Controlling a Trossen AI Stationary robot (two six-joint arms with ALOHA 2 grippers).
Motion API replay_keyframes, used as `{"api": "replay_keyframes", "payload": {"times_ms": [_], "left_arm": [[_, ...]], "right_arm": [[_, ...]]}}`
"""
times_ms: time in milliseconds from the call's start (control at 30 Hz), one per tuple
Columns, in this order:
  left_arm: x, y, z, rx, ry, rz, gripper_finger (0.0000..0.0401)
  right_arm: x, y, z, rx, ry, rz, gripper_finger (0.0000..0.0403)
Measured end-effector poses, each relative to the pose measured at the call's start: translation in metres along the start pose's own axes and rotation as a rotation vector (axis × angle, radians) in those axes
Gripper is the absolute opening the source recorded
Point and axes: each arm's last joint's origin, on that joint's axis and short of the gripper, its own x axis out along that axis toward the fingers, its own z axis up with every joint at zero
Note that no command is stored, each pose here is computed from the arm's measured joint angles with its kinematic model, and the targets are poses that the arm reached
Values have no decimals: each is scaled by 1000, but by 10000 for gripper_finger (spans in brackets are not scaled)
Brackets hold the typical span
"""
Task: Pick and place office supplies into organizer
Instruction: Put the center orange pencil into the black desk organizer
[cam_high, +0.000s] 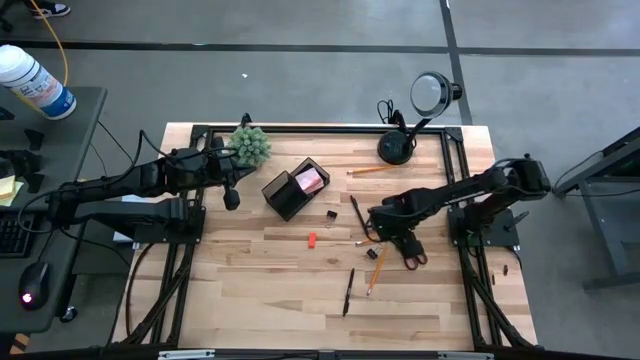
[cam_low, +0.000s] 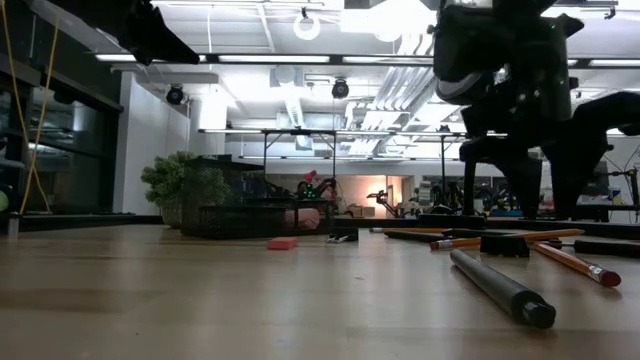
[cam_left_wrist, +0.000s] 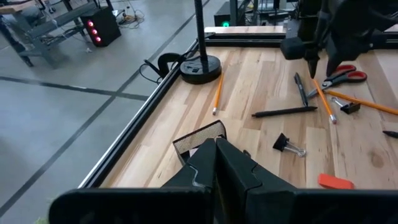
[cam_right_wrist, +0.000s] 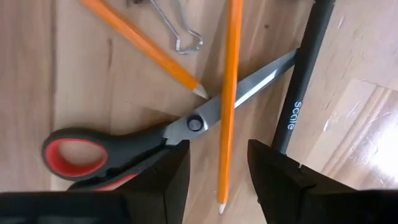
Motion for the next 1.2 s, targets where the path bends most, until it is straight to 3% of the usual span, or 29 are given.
{"api": "replay_keyframes", "payload": {"times_ms": [567, 900, 1200], "left_arm": [[0, 0, 0, 0, 2, 4, 1], [0, 0, 0, -1, 2, 4, 1], [0, 0, 0, -2, 2, 4, 1]], "right_arm": [[14, -2, -7, 15, 65, 11, 145], [14, -4, -5, 13, 51, -36, 129], [15, -3, -4, 15, 34, -8, 118]]}}
